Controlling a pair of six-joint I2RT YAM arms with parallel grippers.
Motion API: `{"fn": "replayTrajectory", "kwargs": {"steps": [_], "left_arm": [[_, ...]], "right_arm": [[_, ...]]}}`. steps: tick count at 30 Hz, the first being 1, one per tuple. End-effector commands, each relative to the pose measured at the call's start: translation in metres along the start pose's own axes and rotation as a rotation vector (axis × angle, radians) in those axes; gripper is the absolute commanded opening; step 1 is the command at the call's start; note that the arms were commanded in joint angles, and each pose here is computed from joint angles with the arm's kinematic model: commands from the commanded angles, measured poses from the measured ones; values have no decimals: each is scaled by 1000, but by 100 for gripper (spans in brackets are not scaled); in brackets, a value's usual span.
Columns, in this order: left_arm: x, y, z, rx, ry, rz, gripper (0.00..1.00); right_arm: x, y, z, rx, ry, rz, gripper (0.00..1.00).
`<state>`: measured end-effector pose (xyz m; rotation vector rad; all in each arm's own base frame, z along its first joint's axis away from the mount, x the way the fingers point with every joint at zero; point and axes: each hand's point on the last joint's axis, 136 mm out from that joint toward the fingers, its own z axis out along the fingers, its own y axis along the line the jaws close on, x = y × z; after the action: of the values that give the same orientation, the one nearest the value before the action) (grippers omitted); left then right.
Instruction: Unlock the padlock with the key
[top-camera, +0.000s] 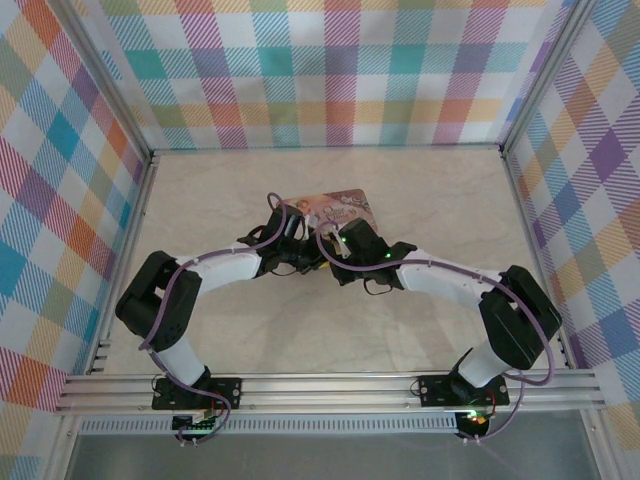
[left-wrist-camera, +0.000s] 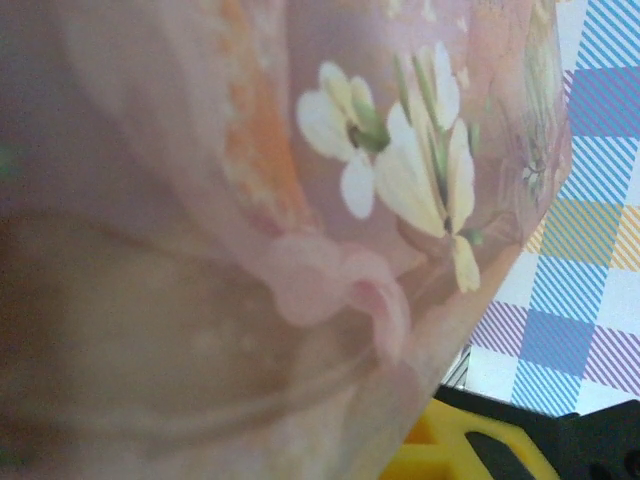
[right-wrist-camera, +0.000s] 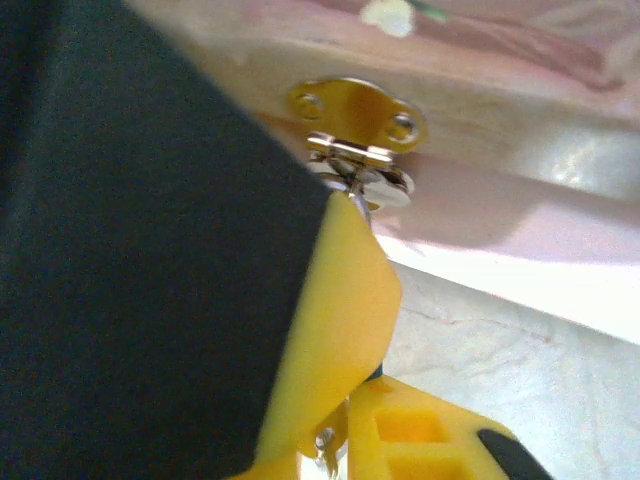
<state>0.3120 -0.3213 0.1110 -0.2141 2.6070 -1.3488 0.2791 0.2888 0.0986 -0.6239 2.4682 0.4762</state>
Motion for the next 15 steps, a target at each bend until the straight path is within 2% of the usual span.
{"fn": "replayTrajectory", "kwargs": {"steps": [1,2,15], "left_arm": [[-2,-33,-15,83,-1,59,6],[-2,-32,-15,81,-1,59,6],[3,5,-11,-12,-31,48,16]], "right_arm": [[-12,8,-1,-22,-31,-24,3],[-12,9,-1,-26,-30,-24,0],[12,12,22,-75,23,-18,0]]}}
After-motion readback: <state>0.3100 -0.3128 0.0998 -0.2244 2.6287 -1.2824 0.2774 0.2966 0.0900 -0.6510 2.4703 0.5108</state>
